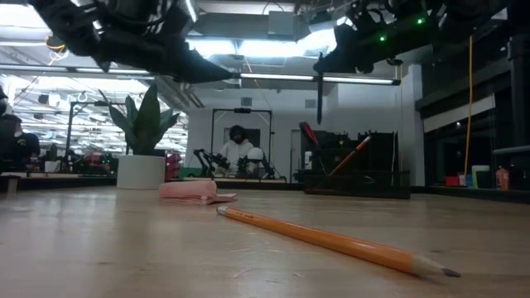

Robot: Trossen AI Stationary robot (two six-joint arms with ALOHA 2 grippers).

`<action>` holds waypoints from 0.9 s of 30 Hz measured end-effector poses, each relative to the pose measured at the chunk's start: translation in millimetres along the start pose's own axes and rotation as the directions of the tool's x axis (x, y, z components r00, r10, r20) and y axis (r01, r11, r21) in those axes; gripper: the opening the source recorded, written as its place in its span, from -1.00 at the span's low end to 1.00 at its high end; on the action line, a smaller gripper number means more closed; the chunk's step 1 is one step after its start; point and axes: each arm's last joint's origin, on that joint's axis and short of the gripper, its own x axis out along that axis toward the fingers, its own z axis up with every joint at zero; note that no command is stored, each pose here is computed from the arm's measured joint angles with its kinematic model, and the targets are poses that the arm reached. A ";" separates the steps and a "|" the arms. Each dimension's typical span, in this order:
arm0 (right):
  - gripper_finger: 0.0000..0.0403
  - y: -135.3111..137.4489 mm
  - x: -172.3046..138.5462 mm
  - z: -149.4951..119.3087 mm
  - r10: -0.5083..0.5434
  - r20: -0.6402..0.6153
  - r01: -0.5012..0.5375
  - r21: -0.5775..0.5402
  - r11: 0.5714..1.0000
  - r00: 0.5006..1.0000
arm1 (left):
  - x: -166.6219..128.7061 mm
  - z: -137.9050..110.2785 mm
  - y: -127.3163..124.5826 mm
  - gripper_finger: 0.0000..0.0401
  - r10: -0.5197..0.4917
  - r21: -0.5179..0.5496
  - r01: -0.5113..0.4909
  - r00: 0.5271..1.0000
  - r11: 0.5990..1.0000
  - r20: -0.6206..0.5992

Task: Pick and place office supplies into organizer
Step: Put the black ballpen into the black desk organizer

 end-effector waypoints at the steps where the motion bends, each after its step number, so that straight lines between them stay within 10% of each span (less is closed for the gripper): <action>1: -0.79 -3.2 0.6 -0.5 -0.012 -0.003 0.012 0.003 1.000 1.000 | -3.9 -0.1 1.2 -0.99 0.007 0.000 -0.007 1.000 1.000 0.009; 27: -0.79 -44.0 8.4 -73.1 -0.265 -0.003 0.262 0.169 0.950 0.964 | -26.2 -11.0 7.3 -0.98 -0.037 0.006 0.037 0.999 0.999 0.011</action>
